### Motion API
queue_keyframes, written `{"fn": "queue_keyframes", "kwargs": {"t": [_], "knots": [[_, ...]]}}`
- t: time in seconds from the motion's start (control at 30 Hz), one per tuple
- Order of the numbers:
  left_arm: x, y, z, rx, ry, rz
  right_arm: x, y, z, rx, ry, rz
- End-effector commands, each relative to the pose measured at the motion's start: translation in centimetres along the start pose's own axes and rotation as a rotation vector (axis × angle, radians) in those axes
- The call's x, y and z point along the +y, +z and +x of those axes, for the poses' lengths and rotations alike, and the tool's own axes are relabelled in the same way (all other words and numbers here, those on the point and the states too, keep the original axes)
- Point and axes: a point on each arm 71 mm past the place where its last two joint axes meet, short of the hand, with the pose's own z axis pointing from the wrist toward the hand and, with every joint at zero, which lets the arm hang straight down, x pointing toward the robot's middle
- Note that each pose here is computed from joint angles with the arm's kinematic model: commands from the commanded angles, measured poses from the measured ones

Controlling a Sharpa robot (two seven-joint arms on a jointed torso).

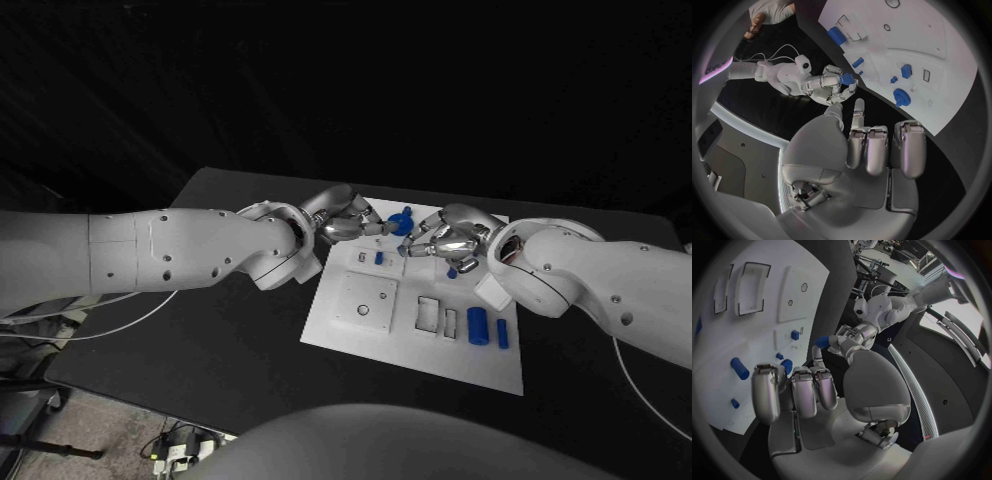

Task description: Assemble the parts on the task board

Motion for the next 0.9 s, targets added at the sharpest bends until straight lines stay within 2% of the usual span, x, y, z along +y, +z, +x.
{"fn": "queue_keyframes", "kwargs": {"t": [0.03,0.2,0.5,0.73,0.9], "knots": [[0.87,-0.02,1.12,0.089,-0.138,-0.185,0.8,-0.1,0.0,-0.026,-0.123,-0.078],[1.37,-0.34,1.99,0.176,-0.171,-0.297,1.3,-0.3,0.1,-0.065,-0.215,-0.121],[1.87,-0.92,2.67,0.249,-0.201,-0.411,1.8,-0.3,0.4,-0.106,-0.344,-0.159],[1.95,-0.94,3.08,0.273,-0.224,-0.45,2.1,-0.4,0.7,-0.118,-0.415,-0.176],[1.78,-0.74,3.16,0.255,-0.272,-0.437,2.3,-0.4,0.9,-0.117,-0.467,-0.181]]}}
